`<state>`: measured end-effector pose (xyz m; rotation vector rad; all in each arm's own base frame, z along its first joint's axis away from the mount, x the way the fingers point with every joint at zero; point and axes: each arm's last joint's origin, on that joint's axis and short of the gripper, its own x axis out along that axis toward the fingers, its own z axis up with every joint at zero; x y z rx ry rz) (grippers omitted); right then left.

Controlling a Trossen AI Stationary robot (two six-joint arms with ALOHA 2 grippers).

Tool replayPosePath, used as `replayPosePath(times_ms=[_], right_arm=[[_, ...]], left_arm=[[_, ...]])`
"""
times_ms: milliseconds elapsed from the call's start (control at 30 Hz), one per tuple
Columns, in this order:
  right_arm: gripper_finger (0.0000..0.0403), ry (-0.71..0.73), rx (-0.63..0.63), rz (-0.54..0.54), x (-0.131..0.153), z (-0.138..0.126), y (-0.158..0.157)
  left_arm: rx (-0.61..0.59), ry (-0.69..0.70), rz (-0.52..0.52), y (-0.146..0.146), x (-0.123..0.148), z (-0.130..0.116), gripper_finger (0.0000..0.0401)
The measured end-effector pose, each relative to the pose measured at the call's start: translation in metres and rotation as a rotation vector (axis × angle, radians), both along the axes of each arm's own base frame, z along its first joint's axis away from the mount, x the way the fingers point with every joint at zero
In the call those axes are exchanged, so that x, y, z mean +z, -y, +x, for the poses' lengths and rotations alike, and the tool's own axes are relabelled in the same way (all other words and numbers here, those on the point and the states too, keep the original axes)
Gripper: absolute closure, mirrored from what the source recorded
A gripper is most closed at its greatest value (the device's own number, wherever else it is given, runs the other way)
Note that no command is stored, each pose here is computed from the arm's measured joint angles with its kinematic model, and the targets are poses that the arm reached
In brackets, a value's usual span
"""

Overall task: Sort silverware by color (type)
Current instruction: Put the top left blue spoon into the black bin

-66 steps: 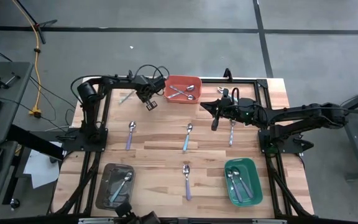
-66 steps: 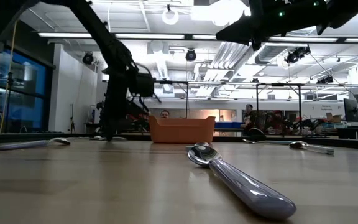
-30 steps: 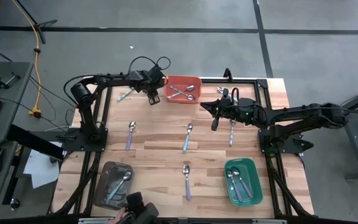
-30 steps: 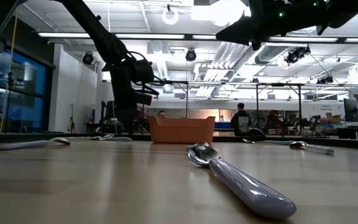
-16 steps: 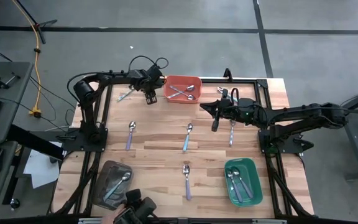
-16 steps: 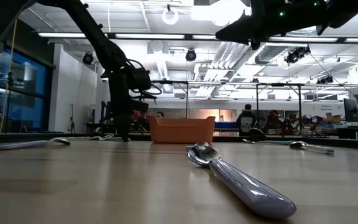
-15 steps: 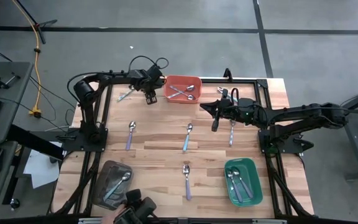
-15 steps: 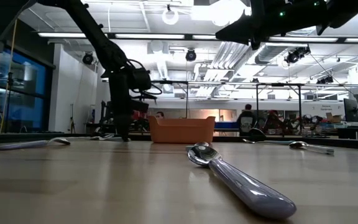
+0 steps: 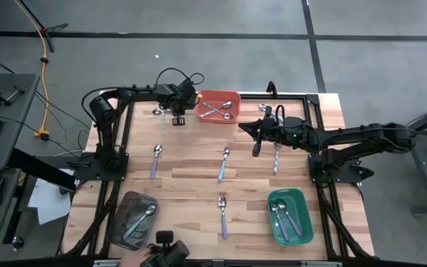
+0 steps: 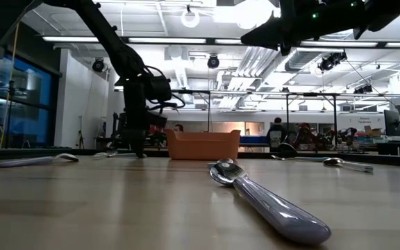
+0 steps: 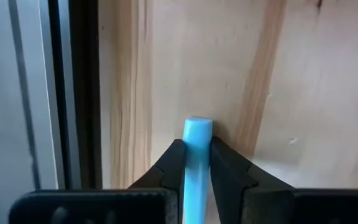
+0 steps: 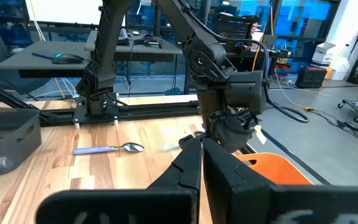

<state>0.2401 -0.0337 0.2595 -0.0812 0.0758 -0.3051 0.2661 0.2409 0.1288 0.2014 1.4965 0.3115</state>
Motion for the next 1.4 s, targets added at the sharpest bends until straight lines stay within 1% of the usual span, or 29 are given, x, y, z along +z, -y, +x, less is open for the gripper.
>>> replayPosePath(times_ms=[200,333,533,700,833,1033,1233,1300,1400], right_arm=[[0.0403,0.0,0.0,0.0,0.0,0.0,0.0],[0.0403,-0.001,0.0,-0.005,0.0,0.0,0.0],[0.0403,-0.002,0.001,-0.007,0.0,0.0,0.0],[0.0403,-0.002,0.001,-0.007,0.0,0.0,0.0],[0.0403,-0.002,0.001,-0.007,0.0,0.0,0.0],[0.0403,-0.005,0.0,-0.007,0.0,0.0,0.0],[0.0403,-0.01,0.001,-0.007,-0.001,0.0,0.0],[0.0403,-0.01,0.001,-0.008,-0.001,0.0,0.0],[0.0403,-0.011,0.001,-0.01,-0.001,0.0,0.0]], left_arm=[[-0.049,-0.068,0.063,0.005,0.002,0.003,0.0362],[-0.062,-0.08,0.045,0.012,0.011,0.0,0.0362],[-0.036,-0.061,0.047,0.025,0.04,-0.004,0.0362],[-0.018,0.004,0.075,0.05,0.075,-0.006,0.0362],[0.029,0.073,0.052,0.085,0.106,-0.011,0.0362],[0.126,0.152,-0.03,0.162,0.143,-0.024,0.0362],[0.252,0.237,-0.187,0.239,0.162,-0.042,0.0362],[0.318,0.278,-0.253,0.264,0.166,-0.046,0.0362],[0.418,0.299,-0.344,0.298,0.167,-0.054,0.0362]])
